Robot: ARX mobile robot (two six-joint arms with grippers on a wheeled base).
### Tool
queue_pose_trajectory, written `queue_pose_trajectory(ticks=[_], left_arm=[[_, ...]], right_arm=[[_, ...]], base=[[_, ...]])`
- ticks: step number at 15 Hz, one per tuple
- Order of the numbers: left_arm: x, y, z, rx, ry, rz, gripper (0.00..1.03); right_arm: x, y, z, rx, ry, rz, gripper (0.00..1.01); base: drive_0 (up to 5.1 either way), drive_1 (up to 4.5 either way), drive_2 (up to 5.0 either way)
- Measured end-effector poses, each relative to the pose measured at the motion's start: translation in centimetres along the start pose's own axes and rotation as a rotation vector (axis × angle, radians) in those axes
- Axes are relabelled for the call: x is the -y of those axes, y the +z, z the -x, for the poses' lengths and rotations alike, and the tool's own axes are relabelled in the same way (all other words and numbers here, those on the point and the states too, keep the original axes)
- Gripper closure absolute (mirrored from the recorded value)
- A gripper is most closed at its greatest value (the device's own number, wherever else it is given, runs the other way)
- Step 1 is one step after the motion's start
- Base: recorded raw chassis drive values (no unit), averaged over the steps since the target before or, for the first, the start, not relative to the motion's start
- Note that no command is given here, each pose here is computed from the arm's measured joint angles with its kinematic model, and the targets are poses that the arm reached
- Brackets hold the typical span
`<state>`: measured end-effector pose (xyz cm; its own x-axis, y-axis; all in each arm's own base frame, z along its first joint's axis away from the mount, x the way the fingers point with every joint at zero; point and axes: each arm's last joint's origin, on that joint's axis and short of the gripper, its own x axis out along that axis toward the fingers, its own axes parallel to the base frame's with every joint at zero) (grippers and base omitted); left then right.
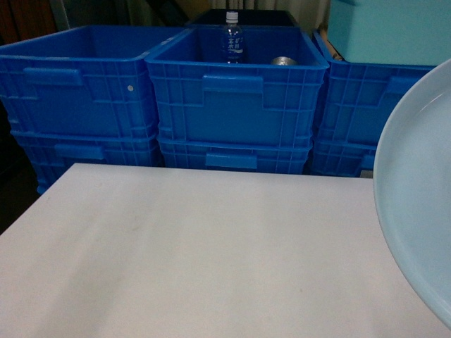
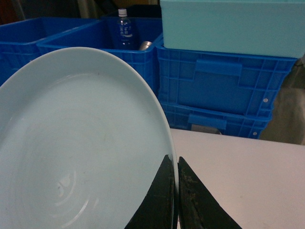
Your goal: Place blue tray on left shelf second layer neatly
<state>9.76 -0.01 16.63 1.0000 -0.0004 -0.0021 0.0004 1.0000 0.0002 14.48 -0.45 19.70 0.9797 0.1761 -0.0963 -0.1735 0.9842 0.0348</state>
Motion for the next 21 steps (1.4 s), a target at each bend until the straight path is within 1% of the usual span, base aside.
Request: queue_pose_trajectory(ticks=[2, 4, 6, 7, 8, 10, 11, 12, 15, 18, 21], left_arm=[[0.0, 0.0, 0.0, 0.000, 0.000, 0.000, 0.05], [0.0, 0.0, 0.0, 0.000, 0.000, 0.000, 0.05], [0.0, 0.0, 0.0, 0.000, 0.000, 0.000, 0.05], [0.0, 0.0, 0.0, 0.000, 0.000, 0.000, 0.05], [0.0, 0.0, 0.0, 0.000, 0.000, 0.000, 0.05], [0.0, 0.0, 0.0, 0.000, 0.000, 0.000, 0.05], [0.0, 0.0, 0.0, 0.000, 0.000, 0.000, 0.05], [0.0, 0.0, 0.0, 0.000, 0.000, 0.000, 0.05], [0.0, 0.0, 0.0, 0.001, 0.000, 0.000, 0.05], [0.0, 0.0, 0.0, 0.000, 0.000, 0.000, 0.05], [0.0, 0.0, 0.0, 0.000, 0.000, 0.000, 0.05]], right_arm=[[-0.5, 0.0, 1.0, 0.021, 0.023, 0.009, 0.99], [-0.7, -0.2, 1.9, 0.038, 0.022, 0.013, 0.99], [-0.7, -1.0, 2.6, 0.031, 0.029, 0.011, 0.99], [-0.5, -1.5, 3.0, 0.022, 0.015, 0.006, 0.99], [-0.5, -2.1, 3.3, 0.016, 0.012, 0.006, 0.99], [-0.8, -2.5, 3.6, 0.036, 0.015, 0.022, 0.99], [-1.0, -2.6, 3.7, 0.052, 0.023, 0.041, 0.99], [-1.1, -2.6, 3.7, 0.059, 0.031, 0.052, 0.99], [-1.2, -2.6, 3.5, 0.083, 0.006, 0.086, 0.99], [-1.2, -2.7, 3.5, 0.083, 0.006, 0.097, 0.99], [-1.2, -2.7, 3.5, 0.082, 0.006, 0.097, 0.99]], base=[[0.0, 0.00, 0.0], [0.0, 0.00, 0.0], [0.0, 0.00, 0.0], [0.0, 0.00, 0.0], [0.0, 0.00, 0.0], [0.0, 0.00, 0.0], [0.0, 0.00, 0.0], [0.0, 0.00, 0.0], [0.0, 0.00, 0.0], [0.0, 0.00, 0.0], [0.0, 0.00, 0.0]])
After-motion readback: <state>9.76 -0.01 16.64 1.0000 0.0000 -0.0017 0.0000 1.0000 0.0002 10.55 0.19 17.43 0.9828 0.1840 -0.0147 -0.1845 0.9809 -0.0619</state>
